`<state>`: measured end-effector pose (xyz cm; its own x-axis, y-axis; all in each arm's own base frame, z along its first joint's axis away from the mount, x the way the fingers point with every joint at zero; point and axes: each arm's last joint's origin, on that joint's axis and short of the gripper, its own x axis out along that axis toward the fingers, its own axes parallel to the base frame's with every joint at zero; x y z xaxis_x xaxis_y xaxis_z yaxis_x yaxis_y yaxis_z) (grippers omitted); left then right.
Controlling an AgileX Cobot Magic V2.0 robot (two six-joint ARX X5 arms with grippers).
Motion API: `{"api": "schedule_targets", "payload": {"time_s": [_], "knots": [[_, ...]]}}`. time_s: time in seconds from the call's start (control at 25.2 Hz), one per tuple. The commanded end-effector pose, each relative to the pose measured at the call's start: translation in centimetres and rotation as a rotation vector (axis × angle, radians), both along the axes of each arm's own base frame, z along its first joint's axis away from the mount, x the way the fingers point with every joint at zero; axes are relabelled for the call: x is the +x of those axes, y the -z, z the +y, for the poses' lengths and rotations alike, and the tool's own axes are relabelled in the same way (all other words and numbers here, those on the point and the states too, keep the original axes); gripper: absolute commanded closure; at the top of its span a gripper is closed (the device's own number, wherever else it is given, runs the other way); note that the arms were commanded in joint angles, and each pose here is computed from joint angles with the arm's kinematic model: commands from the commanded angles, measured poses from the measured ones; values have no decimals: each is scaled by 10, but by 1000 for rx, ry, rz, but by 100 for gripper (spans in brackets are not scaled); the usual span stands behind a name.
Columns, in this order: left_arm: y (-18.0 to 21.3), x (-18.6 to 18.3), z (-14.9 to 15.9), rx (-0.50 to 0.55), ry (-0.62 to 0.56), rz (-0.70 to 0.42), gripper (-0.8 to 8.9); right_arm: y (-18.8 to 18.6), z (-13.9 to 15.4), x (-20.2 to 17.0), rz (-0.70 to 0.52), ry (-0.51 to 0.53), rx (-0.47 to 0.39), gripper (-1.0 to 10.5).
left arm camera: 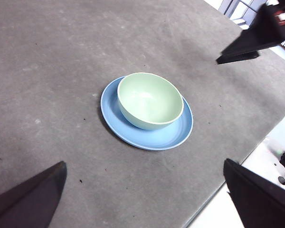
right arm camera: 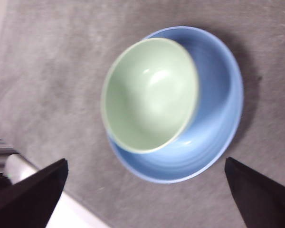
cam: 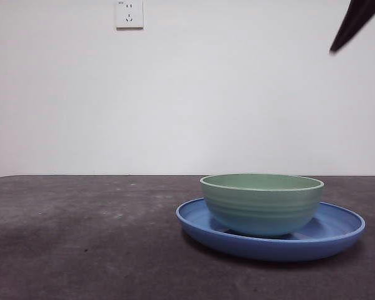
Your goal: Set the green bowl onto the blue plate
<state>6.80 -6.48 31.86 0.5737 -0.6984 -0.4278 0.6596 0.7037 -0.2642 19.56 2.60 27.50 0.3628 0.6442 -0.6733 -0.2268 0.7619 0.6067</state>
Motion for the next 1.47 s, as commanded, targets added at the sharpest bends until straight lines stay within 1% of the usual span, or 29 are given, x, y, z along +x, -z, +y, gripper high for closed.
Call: {"api": "schedule_targets", "payload": {"time_s": [0.04, 0.16, 0.36, 0.48, 0.59, 0.87, 1.15, 1.19, 1.35, 1.43, 1.47], "knots": [[-4, -1, 1, -30, -10, 7, 284, 10, -2, 19, 0, -20, -18, 463], [-4, -3, 2, -44, -14, 8, 284, 26, -5, 37, 32, -11, -22, 516], [-5, -8, 6, -56, -14, -7, 284, 54, -6, 60, 98, -16, -26, 532], [-6, -10, 8, -64, -13, -16, 284, 70, -5, 70, 130, -22, -27, 577], [-7, -12, 9, -70, -13, -23, 284, 82, -5, 78, 143, -29, -30, 625], [-7, -13, 11, -74, -13, -27, 284, 107, -4, 90, 193, -41, -30, 683], [-7, -13, 11, -73, -13, -26, 284, 128, 6, 96, 238, -76, -39, 742], [-7, -13, 11, -71, -13, -25, 284, 131, 7, 97, 246, -79, -39, 762], [-7, -13, 11, -71, -13, -24, 284, 132, 7, 97, 247, -78, -49, 935], [-7, -13, 11, -71, -13, -24, 284, 133, 6, 97, 248, -66, -81, 937], [-7, -13, 11, -71, -13, -24, 284, 133, 6, 98, 249, -62, -82, 937]]}}
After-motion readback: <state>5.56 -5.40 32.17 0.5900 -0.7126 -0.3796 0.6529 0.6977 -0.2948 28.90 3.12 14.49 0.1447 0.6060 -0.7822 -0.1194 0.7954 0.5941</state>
